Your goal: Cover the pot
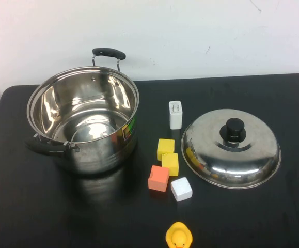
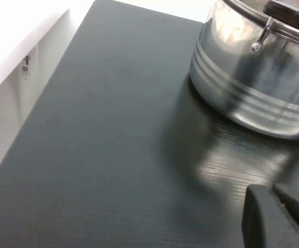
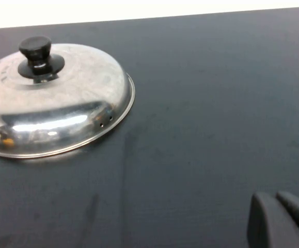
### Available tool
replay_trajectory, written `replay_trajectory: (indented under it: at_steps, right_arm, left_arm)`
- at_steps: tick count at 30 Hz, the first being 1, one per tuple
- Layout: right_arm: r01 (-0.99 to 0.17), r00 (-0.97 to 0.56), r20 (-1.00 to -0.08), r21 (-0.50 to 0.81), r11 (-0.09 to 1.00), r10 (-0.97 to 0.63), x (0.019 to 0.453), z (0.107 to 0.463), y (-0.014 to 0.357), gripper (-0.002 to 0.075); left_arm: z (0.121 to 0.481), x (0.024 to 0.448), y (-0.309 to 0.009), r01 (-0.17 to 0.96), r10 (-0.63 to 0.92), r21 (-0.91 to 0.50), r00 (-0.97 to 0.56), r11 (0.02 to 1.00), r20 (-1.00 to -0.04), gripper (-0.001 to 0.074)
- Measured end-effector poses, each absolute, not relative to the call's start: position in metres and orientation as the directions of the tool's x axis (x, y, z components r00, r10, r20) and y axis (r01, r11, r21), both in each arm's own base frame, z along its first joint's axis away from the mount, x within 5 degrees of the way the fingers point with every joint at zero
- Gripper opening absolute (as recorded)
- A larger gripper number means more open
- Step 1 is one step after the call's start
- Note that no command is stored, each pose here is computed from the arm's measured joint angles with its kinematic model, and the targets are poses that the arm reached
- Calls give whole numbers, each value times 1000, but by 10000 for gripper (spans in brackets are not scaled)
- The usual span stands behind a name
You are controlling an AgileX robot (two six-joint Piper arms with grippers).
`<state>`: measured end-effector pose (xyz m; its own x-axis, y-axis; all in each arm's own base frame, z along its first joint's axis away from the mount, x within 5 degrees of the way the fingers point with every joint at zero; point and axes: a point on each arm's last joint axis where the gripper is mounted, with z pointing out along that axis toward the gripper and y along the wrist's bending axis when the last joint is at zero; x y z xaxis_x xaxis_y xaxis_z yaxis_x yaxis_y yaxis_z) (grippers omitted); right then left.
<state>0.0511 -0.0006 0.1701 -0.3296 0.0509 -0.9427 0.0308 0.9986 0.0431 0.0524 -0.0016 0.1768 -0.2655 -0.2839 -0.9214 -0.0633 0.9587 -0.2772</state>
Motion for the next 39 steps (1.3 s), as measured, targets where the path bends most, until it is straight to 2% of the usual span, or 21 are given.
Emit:
replay_trajectory:
  at_steps: [22,25,28,30,32,33,36,39]
  right_arm:
    - [29,-329,-942,61,998,67,51,170,0,-2]
    - [22,-326,-934,148,989,147,51,171,3,-2]
    - [13,-318,-882,363,932,348,52,172,10,-2]
    - [16,-324,-764,585,811,558,52,173,17,-2]
    - [11,-325,-638,736,677,698,52,177,22,-2]
    - [7,-321,-593,778,628,739,52,179,23,-2]
    - [-1,-311,-541,822,569,781,52,182,24,-2]
    - [-19,-296,-572,804,594,765,53,183,23,-2]
  left_arm:
    - [177,52,-2,-63,-284,-277,-265,959,-921,-2]
    - [177,52,-2,-63,-284,-277,-265,959,-921,-2]
    - [177,52,-2,-63,-284,-277,-264,959,-922,-2]
    - [177,52,-2,-63,-284,-277,-264,959,-922,-2]
    - [177,52,-2,-63,-284,-277,-264,959,-922,-2]
    - [177,52,-2,-64,-286,-279,-264,958,-921,-2]
    - [177,52,-2,-64,-288,-281,-264,958,-921,-2]
    - [177,52,-2,-64,-288,-281,-264,958,-921,-2]
